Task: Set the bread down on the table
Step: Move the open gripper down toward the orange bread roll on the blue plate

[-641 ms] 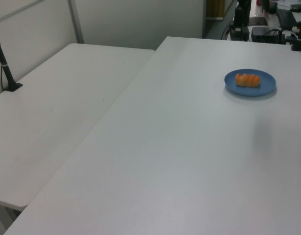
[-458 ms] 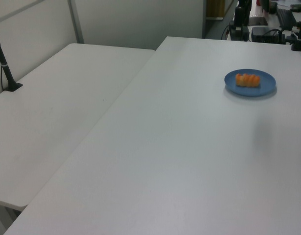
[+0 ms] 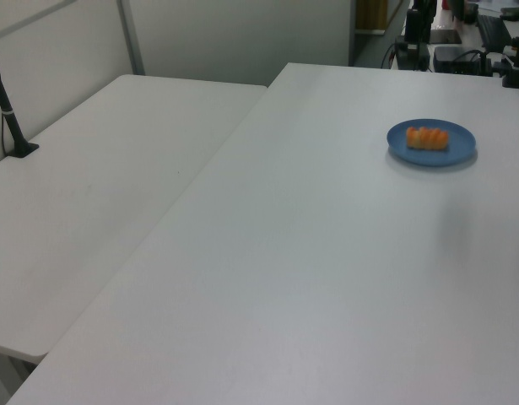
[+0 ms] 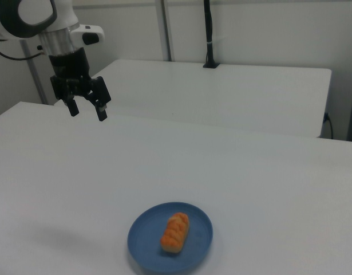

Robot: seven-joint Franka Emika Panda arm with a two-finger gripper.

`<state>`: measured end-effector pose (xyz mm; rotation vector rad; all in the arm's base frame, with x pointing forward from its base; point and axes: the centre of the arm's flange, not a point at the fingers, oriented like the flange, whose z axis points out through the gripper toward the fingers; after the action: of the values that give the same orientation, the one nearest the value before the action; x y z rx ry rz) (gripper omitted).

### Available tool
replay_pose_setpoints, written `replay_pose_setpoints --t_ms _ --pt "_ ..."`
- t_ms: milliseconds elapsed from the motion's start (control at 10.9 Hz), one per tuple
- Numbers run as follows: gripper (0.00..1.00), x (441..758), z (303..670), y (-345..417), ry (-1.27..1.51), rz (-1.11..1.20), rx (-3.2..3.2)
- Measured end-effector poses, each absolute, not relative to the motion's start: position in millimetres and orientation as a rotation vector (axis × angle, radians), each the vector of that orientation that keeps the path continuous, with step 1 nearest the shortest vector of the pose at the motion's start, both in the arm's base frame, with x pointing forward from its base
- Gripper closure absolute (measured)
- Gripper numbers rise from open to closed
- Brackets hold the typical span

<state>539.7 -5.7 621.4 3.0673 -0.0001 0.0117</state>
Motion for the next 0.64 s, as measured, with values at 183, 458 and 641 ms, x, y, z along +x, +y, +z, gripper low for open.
replay_pose_setpoints --t_ms 183,458,641 --pt "0.00 539.4 621.3 -17.3 -0.019 0.010 3.067" --pt "0.00 535.9 620.5 -67.9 0.060 -0.006 3.069" --pt "0.00 531.4 615.8 -109.3 0.105 -0.029 3.070"
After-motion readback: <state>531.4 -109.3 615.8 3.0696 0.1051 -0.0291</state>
